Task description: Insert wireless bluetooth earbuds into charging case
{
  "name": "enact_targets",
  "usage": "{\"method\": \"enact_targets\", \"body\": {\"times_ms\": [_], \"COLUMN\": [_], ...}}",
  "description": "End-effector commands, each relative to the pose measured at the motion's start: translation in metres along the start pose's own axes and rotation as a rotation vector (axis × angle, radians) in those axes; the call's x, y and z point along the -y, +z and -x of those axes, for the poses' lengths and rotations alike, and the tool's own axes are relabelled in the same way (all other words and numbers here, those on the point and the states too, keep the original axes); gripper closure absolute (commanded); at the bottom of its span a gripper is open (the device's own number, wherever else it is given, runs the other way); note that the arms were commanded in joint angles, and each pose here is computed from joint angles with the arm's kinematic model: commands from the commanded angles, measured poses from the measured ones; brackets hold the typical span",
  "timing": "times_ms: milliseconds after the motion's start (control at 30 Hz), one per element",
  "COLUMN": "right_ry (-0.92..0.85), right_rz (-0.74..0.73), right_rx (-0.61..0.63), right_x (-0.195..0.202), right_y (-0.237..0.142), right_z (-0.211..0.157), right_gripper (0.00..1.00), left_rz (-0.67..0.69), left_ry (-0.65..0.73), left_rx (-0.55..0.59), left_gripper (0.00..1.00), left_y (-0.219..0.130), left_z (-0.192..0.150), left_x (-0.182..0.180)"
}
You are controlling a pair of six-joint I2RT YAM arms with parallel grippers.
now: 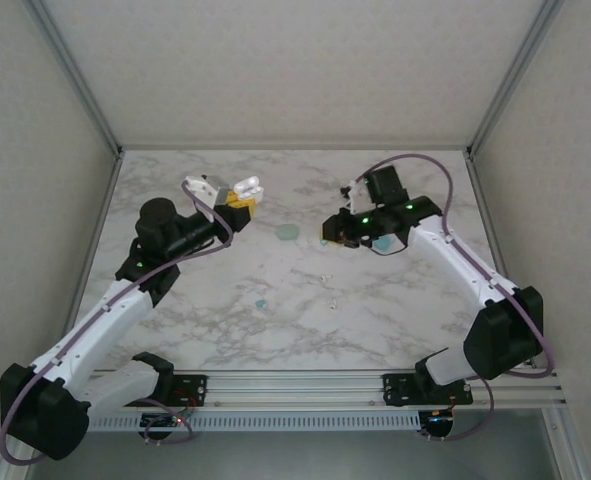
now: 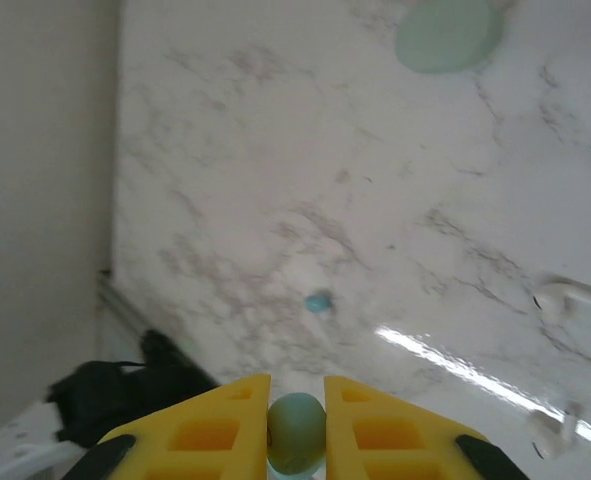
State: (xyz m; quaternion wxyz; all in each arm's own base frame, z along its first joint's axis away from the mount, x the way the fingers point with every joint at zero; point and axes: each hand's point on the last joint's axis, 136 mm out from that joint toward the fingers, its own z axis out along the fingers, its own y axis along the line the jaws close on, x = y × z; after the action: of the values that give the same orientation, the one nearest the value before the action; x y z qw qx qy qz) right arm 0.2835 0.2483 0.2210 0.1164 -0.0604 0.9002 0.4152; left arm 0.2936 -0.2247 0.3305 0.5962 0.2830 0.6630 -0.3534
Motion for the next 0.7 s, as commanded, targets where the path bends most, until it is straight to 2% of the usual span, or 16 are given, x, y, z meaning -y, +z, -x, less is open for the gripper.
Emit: {"method": "enact_targets", "body": {"times_ms": [0, 233, 500, 667], "right_ry": [-0.004, -0.030, -0.040, -0.028], "right_rz": [0.250, 0.505, 0.602, 0.615], "right_rx": [-0.032, -0.104, -0.170, -0.177], "right_x": [-0.038, -0.080, -0.095, -0.101], "right_y": [-0.025, -0.047, -0.053, -0.055], "right_z": [-0.001, 0.000, 0.004, 0.009], "right_gripper": [0.82, 0.82, 0.81, 0.81], "left_rz": [-0.063, -0.067, -0.074, -0.102], "left_ry": [0.018, 0.014, 0.016, 0.022], "left_rx": [0.060, 0.023, 0.021, 0.011], "left_gripper": [0.84, 0.84, 0.84, 0.84], "left_y": [0.001, 0.000, -0.003, -0.003], "left_z": [0.021, 0.008, 0.006, 0.003], "left_x": [0.016, 0.019, 0.023, 0.028]}}
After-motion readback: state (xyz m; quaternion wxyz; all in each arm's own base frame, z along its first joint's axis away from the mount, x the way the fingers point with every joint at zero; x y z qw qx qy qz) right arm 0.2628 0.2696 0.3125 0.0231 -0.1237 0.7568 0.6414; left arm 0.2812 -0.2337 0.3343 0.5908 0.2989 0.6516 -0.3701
